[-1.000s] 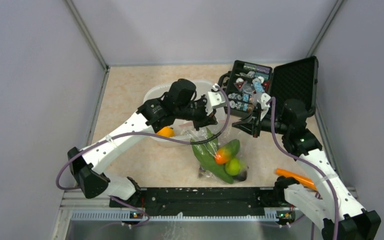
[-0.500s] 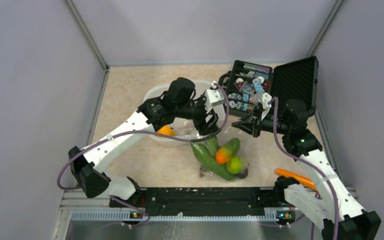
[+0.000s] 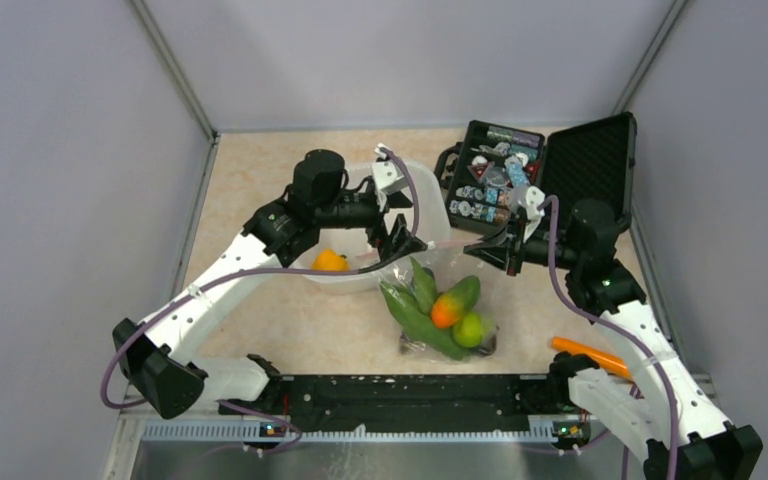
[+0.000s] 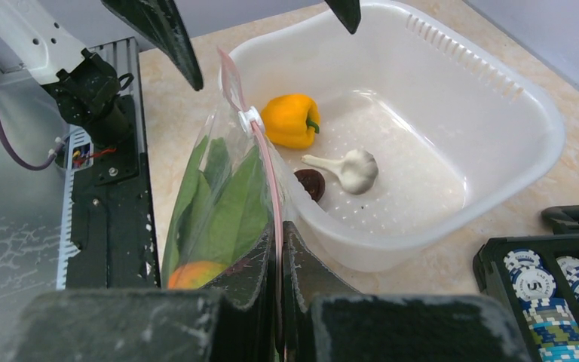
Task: Place the food in the zip-top bag and seal the zipper
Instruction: Zip the zipper food storage bag at the center of the board.
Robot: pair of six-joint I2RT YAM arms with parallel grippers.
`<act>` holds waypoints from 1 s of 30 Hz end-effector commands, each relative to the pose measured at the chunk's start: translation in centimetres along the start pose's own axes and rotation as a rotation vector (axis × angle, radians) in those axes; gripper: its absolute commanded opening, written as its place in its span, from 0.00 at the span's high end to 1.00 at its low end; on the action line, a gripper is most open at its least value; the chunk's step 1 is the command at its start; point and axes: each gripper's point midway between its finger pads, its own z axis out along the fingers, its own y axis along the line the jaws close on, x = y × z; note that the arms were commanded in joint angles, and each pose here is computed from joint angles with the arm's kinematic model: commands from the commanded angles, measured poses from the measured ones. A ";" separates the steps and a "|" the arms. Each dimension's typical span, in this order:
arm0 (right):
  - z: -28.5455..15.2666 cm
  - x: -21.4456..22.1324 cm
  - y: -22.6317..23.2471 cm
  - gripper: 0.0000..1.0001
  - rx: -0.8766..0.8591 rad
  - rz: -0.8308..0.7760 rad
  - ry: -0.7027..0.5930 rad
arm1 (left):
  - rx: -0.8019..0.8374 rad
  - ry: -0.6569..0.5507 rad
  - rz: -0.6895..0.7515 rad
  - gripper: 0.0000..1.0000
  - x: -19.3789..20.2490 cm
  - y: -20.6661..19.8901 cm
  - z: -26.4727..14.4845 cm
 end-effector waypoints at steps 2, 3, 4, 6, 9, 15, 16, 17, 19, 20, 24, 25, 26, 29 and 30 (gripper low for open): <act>-0.2 -1.9 0.7 1.00 -0.022 -0.061 -0.050 | 0.172 -0.081 0.032 0.02 -2.4 -2.5 0.4; -0.2 -1.9 0.7 1.00 -0.020 -0.062 -0.052 | 0.185 -0.075 0.027 0.04 -2.3 -2.6 0.5; -0.2 -1.9 0.7 1.00 -0.018 -0.062 -0.054 | 0.201 -0.067 0.022 0.06 -2.2 -2.7 0.7; -0.2 -2.0 0.7 1.00 -0.015 -0.063 -0.057 | 0.229 -0.041 0.008 0.13 -1.9 -2.9 1.0; -0.3 -2.1 0.7 1.00 -0.015 -0.061 -0.058 | 0.248 0.008 0.013 0.20 -1.2 -3.1 0.8; -0.2 -2.5 0.9 1.00 -0.023 -0.060 -0.075 | 0.236 0.016 0.004 0.35 -1.5 -2.6 1.8; -0.2 -2.5 0.9 1.00 -0.020 -0.060 -0.075 | 0.226 0.025 0.000 0.36 -1.4 -2.4 2.0; -0.3 -2.5 0.8 1.00 -0.014 -0.061 -0.075 | 0.215 0.029 0.002 0.38 -1.3 -2.3 2.1; -0.3 -2.4 0.8 1.00 -0.011 -0.061 -0.074 | 0.209 0.033 0.006 0.44 -1.2 -2.2 2.2; -0.3 -2.4 0.7 1.00 -0.009 -0.062 -0.074 | 0.213 0.032 0.005 0.47 -1.2 -2.3 2.2; -0.3 -2.5 0.7 1.00 -0.008 -0.062 -0.074 | 0.240 0.039 0.002 0.50 -1.1 -3.1 2.2; -0.3 -2.5 0.6 1.00 -0.006 -0.062 -0.073 | 0.245 0.041 0.000 0.50 -1.1 -3.3 2.1; -0.3 -2.5 0.6 1.00 -0.005 -0.063 -0.073 | 0.255 0.045 0.001 0.53 -1.0 -3.6 2.1; -0.2 -2.4 0.5 1.00 0.002 -0.063 -0.073 | 0.281 0.058 0.010 0.66 -0.7 -4.3 2.0; -0.2 -2.4 0.4 1.00 0.005 -0.063 -0.073 | 0.280 0.063 0.010 0.73 -0.6 -4.4 2.1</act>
